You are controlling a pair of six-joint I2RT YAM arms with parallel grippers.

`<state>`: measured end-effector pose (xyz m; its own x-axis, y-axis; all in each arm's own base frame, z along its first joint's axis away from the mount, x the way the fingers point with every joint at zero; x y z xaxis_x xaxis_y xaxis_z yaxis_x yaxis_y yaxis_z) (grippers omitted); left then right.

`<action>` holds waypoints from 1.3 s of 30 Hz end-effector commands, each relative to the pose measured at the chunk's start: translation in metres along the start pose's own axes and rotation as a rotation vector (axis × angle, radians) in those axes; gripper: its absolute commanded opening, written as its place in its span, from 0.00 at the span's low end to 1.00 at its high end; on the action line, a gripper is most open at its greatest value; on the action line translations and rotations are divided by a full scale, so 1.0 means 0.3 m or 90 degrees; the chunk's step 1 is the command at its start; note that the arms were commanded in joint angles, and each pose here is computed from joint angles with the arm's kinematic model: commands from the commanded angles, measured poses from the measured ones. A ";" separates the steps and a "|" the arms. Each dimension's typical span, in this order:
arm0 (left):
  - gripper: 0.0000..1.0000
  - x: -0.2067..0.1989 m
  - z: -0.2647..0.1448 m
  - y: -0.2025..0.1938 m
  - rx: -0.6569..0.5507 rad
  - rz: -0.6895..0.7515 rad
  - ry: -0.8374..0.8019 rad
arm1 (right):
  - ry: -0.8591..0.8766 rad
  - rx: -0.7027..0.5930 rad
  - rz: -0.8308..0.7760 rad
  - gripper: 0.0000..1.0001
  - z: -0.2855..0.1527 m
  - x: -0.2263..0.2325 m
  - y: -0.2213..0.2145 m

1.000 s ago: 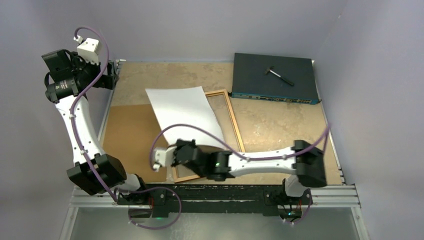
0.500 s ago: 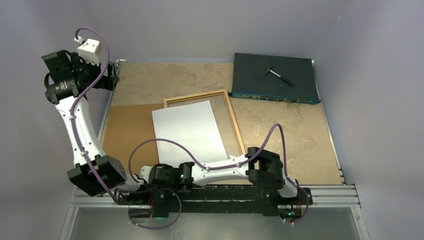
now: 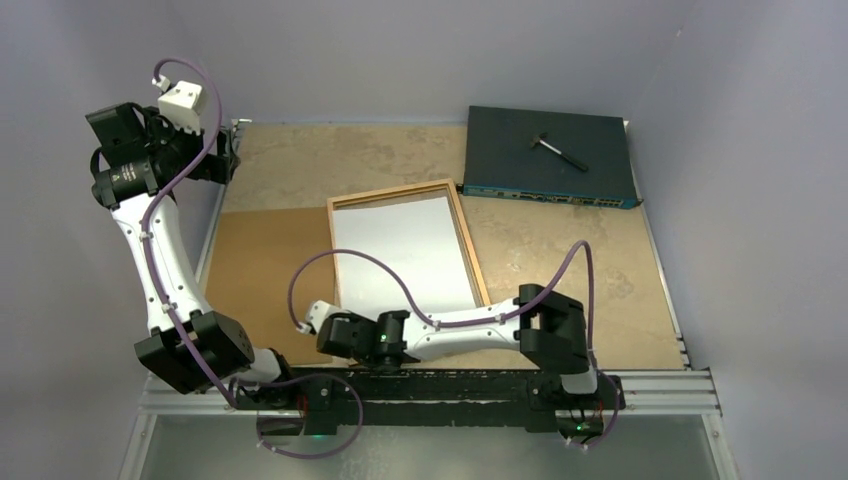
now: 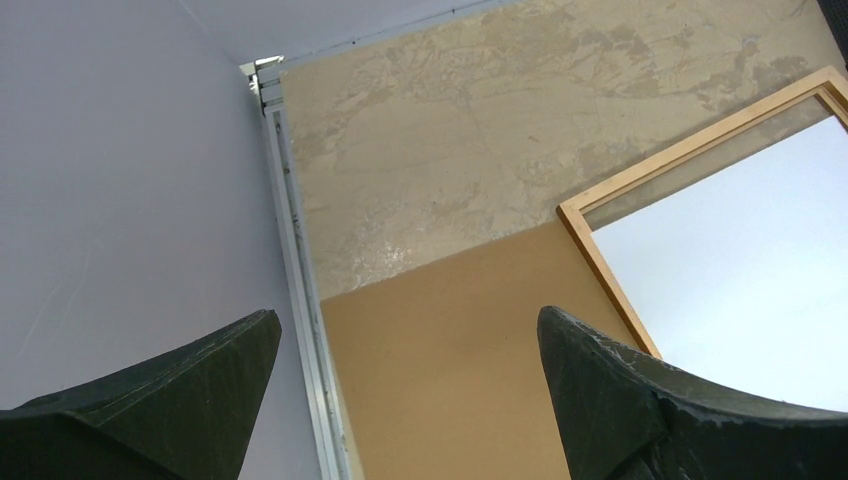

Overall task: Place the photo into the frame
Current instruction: Turn over the photo from the photo frame.

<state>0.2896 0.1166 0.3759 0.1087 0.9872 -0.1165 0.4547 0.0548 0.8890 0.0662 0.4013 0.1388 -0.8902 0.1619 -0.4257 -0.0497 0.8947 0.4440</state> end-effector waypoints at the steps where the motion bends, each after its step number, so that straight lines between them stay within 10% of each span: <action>1: 1.00 -0.023 -0.022 0.011 -0.019 0.015 -0.013 | -0.049 -0.005 0.043 0.00 -0.020 -0.064 -0.007; 39: 1.00 -0.019 -0.006 -0.020 -0.009 0.013 -0.017 | -0.059 -0.052 -0.046 0.02 0.020 -0.073 -0.031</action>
<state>0.2889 0.1161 0.3619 0.1052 0.9849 -0.1375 0.4843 0.0701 0.8721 0.0856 0.3836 0.1222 -0.8587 0.1251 -0.4969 -0.1178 0.8956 0.4291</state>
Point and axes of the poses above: each gripper's point midway between its finger pads, its own z axis out along the fingers, its own x axis along the line the jaws close on, y = z × x, the point moved 9 cm from there along -z, back along the fingers, and after that the axes turned 15 degrees about -z, right-handed, at the moved point
